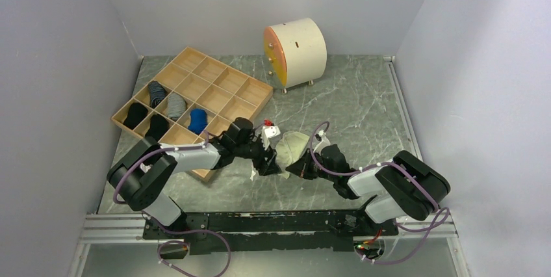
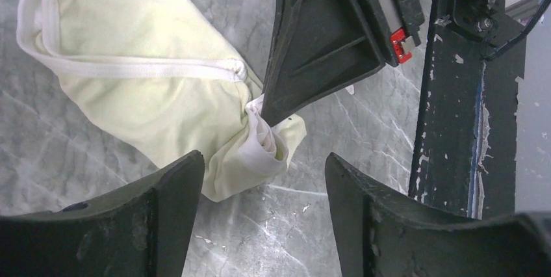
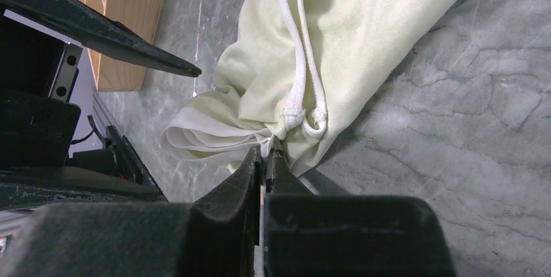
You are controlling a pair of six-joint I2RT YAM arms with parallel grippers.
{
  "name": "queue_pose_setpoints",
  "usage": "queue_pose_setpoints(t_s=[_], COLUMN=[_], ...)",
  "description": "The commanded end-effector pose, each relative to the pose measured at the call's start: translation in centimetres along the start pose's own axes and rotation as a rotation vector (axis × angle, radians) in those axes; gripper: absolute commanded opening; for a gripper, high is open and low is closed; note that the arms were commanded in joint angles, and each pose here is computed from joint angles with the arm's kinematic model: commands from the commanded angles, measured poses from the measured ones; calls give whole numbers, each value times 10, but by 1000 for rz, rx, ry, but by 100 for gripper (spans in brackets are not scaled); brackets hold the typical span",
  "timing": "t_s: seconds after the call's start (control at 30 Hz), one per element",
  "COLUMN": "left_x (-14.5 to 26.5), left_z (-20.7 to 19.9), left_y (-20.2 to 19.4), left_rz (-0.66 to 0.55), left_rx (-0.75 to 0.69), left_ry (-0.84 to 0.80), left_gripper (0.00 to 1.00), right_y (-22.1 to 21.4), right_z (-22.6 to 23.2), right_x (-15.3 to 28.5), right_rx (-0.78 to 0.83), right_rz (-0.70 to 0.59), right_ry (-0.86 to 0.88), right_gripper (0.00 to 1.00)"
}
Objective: Roll the underwear
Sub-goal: Roll the underwear to the center of the board.
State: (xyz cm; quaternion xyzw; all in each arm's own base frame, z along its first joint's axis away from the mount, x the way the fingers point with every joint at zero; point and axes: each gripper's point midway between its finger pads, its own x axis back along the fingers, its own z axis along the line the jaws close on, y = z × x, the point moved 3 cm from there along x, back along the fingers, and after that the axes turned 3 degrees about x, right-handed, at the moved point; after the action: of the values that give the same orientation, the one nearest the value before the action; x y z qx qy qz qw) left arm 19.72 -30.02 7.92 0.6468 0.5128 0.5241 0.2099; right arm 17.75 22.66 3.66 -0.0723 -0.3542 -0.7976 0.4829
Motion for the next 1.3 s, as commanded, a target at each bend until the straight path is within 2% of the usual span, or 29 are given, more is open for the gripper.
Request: queue_pose_setpoints(t_s=[0.0, 0.17, 0.53, 0.63, 0.73, 0.83, 0.97, 1.2, 1.27], left_x=[1, -3, -10, -13, -16, -19, -20, -14, -13], left_z=[-9, -12, -7, -5, -3, 2, 14, 36, 40], left_y=[23, 16, 14, 16, 15, 12, 7, -3, -6], left_rz=[-68, -36, -48, -45, -30, 1, 50, 64, 71], left_rx=[-154, -168, -194, -202, -195, -160, -69, 98, 143], left_ry=[-70, -100, -95, -95, -98, -81, -40, 20, 34], left_gripper=[70, 60, 46, 35, 17, 6, 5, 5, 5], right_y=[11, 12, 11, 12, 12, 13, 18, 28, 32], right_z=[4, 3, 4, 3, 4, 6, 11, 19, 19], right_x=[-3, -3, -3, -2, -3, -2, 2, 16, 20], right_rx=[28, 21, 12, 10, 8, 19, 55, 135, 159], right_rz=[-34, -30, -23, -26, -22, -21, -35, -87, -103], right_ry=[6, 10, 28, 25, 30, 43, 54, 62, 48], right_gripper=[1, 1, 2, 2, 2, 4, 12, 31, 33])
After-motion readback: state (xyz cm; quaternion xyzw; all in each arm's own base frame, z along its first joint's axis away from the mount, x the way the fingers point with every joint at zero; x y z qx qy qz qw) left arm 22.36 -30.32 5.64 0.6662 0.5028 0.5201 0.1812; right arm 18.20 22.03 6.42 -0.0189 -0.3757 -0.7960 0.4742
